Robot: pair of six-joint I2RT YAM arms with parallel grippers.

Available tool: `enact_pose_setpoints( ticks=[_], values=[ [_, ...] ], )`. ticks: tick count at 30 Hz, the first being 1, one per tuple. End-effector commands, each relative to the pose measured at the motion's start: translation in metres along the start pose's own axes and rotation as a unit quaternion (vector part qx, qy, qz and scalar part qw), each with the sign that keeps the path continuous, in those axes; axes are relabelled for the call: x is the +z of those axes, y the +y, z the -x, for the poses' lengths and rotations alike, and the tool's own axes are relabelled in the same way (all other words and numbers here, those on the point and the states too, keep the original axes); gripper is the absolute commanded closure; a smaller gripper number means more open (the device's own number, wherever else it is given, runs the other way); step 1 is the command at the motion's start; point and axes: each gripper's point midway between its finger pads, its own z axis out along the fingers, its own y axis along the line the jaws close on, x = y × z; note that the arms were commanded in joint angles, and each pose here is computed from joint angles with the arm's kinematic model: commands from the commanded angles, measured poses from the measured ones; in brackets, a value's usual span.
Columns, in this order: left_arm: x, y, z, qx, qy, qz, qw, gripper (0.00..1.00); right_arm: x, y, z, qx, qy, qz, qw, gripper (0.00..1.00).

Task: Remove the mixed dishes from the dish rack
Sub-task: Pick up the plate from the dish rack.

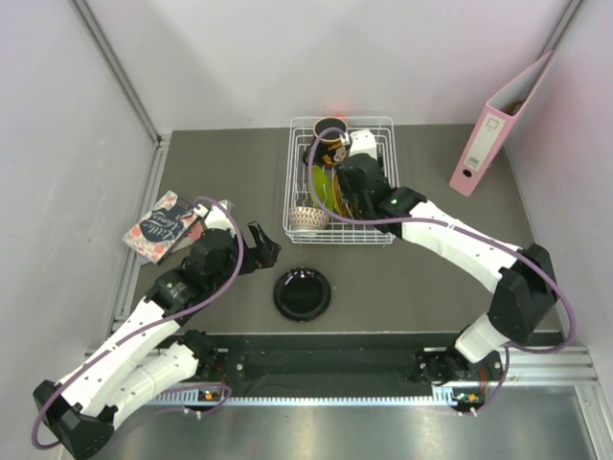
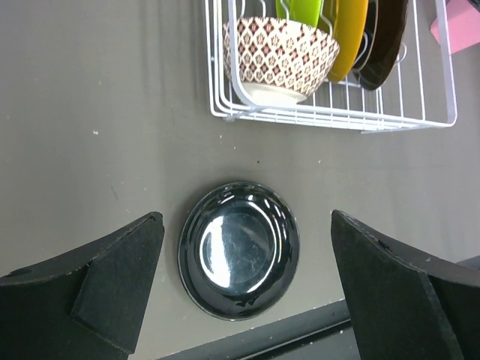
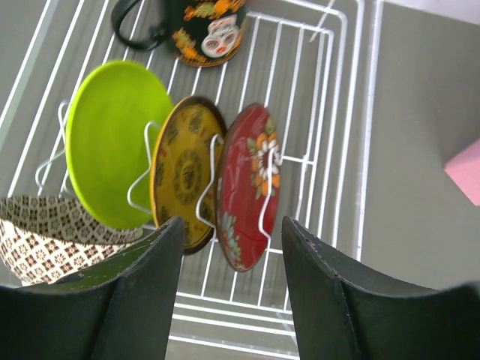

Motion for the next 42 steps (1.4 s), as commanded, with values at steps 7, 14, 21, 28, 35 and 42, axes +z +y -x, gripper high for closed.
enact_pose_setpoints(
  ticks=[7, 14, 21, 28, 35, 42],
  values=[
    [0.004, -0.003, -0.005, 0.007, -0.006, -0.025, 1.000, 0.03, 0.031, 0.018, -0.019, -0.035, 0.025, 0.038, 0.998, 0.48],
    [0.006, -0.001, -0.010, 0.009, 0.000, -0.024, 1.000, 0.03, 0.061, 0.024, -0.038, -0.055, 0.053, 0.033, 0.997, 0.51],
    [0.009, 0.001, -0.014, 0.009, 0.005, -0.022, 1.000, 0.03, 0.080, 0.016, -0.054, -0.057, 0.071, 0.019, 0.996, 0.60],
    [0.013, 0.001, -0.017, 0.006, 0.009, -0.021, 1.000, 0.03, 0.075, 0.006, -0.051, -0.057, 0.062, 0.002, 0.996, 0.90],
    [0.014, 0.001, -0.021, 0.002, 0.016, -0.024, 1.000, 0.04, 0.065, -0.001, -0.039, -0.051, 0.046, -0.003, 0.998, 1.00],
    [0.015, 0.002, -0.021, 0.004, 0.015, -0.022, 1.000, 0.04, 0.035, -0.017, 0.006, -0.034, 0.005, -0.011, 0.999, 1.00]
  ],
)
